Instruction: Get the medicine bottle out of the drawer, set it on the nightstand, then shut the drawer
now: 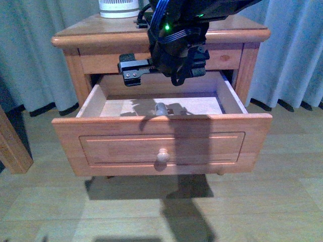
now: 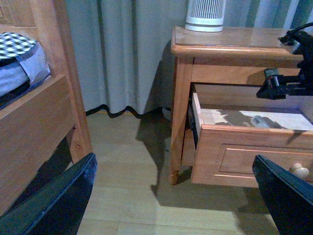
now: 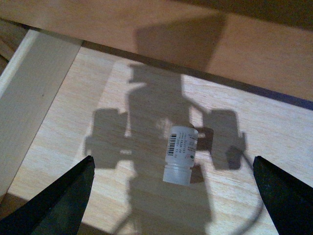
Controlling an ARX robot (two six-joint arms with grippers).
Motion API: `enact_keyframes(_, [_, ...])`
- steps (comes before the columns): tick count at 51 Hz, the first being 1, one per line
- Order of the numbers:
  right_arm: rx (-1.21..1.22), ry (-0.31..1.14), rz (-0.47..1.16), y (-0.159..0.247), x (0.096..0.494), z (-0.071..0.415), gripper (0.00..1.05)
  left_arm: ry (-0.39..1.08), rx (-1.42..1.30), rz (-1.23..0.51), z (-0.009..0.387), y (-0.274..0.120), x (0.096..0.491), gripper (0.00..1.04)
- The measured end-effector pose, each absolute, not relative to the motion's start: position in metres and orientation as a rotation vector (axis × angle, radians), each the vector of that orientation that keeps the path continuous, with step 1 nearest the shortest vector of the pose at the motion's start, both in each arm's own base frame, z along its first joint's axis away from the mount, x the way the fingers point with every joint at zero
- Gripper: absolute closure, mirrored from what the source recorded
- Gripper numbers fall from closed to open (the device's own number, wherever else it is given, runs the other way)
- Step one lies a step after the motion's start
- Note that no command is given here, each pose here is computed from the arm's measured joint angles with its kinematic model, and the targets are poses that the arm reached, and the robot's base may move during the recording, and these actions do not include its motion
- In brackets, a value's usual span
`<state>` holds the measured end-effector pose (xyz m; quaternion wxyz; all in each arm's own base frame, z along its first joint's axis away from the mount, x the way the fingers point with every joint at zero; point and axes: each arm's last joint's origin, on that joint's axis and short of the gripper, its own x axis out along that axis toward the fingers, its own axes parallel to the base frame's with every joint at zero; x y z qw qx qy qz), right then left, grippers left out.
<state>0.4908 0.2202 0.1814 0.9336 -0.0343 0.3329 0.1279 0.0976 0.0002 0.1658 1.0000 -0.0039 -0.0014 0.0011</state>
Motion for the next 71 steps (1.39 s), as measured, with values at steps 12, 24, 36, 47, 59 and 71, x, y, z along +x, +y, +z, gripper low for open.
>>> enact_keyframes(12, [-0.057,0.716,0.228,0.222,0.507,0.153,0.07,-0.003,-0.008,0.002,0.166,0.0,0.098,0.06])
enact_keyframes(24, [-0.051,0.74,0.207,0.215,0.517,0.125,0.07,-0.003,-0.008,0.002,0.166,0.0,0.098,0.06])
enact_keyframes(36, [-0.009,0.732,0.235,0.212,0.521,0.117,0.07,-0.003,-0.008,0.002,0.166,0.0,0.098,0.06])
enact_keyframes(47, [0.003,0.764,0.241,0.211,0.524,0.099,0.37,-0.003,-0.008,0.002,0.166,0.0,0.098,0.06])
enact_keyframes(59, [0.017,0.769,0.249,0.212,0.523,0.093,0.69,-0.003,-0.008,0.002,0.166,0.0,0.098,0.06])
enact_keyframes(71, [0.028,0.754,0.273,0.211,0.515,0.094,0.76,-0.003,-0.008,0.002,0.166,0.0,0.098,0.06])
